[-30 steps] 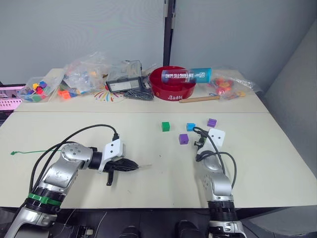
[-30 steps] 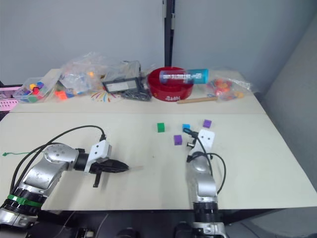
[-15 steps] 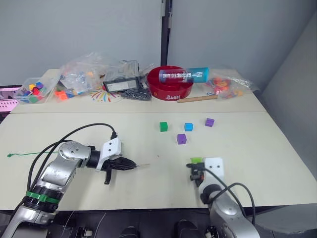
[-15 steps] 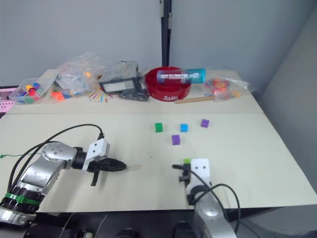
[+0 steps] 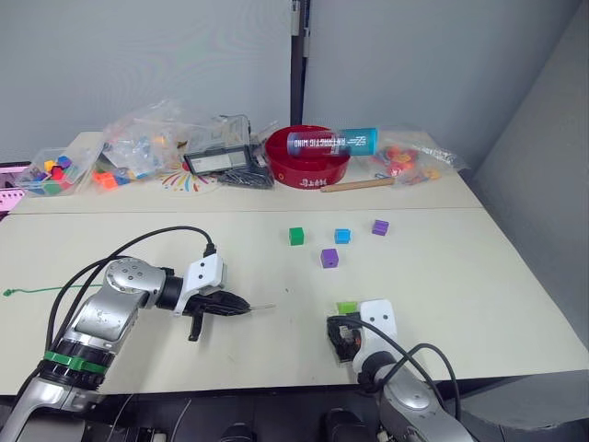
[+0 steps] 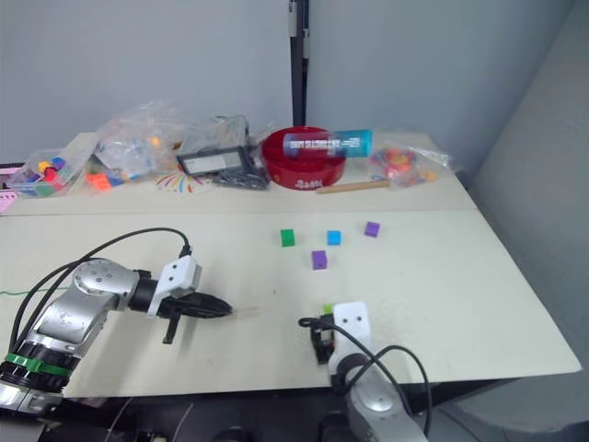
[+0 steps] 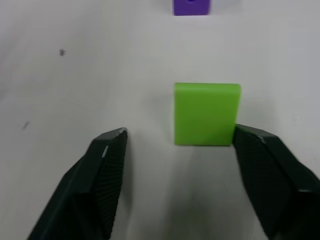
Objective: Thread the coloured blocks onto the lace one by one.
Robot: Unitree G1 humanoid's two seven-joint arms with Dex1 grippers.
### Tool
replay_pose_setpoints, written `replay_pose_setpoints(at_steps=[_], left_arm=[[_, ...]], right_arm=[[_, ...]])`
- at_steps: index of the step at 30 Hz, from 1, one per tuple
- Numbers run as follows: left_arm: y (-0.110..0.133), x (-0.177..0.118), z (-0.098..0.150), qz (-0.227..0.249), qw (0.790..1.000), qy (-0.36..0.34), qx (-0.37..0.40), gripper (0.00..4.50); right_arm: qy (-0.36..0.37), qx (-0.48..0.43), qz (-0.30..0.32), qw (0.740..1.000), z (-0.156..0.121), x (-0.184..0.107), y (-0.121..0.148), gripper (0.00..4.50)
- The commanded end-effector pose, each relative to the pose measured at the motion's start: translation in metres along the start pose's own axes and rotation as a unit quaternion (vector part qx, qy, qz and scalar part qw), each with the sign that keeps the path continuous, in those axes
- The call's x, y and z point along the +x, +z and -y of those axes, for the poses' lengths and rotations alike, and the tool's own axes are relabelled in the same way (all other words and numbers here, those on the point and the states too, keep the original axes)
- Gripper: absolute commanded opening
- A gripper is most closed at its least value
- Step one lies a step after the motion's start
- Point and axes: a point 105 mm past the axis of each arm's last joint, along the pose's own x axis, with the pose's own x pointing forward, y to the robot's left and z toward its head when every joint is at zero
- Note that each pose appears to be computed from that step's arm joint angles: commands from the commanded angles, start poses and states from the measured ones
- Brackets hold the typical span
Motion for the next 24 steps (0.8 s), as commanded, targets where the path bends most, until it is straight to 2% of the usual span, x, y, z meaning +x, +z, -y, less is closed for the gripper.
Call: replay_pose_setpoints(at_steps=[1,5,9,14,17,20,24], left_arm=[[0.008,0.001,-0.001,0.014,1.000,0.001,0.015,0.00],[0.012,0.004,0.002,0.022,1.000,-0.002,0.019,0.00],[0.011,0.005,0.007,0.023,1.000,-0.005,0.018,0.00],[0.012,0.001,0.012,0.020,1.000,0.000,0.017,0.00],[0.014,-0.002,0.015,0.018,1.000,0.003,0.017,0.00],[0.014,-0.004,0.018,0.014,1.000,0.003,0.017,0.00],[0.015,-0.005,0.023,0.012,1.000,0.003,0.017,0.00]], right_arm=[[0.043,-0.029,-0.009,0.999,0.016,-0.012,0.007,4.47],[0.144,-0.112,-0.010,0.983,0.042,-0.026,0.026,4.47],[0.300,-0.194,-0.009,0.934,0.054,-0.024,0.042,4.47],[0.401,-0.270,-0.022,0.875,0.064,0.003,0.045,4.47],[0.439,-0.312,-0.043,0.842,0.065,0.018,0.036,4.47],[0.457,-0.337,-0.052,0.821,0.067,0.031,0.031,4.47],[0.458,-0.340,-0.053,0.820,0.072,0.047,0.028,4.47]])
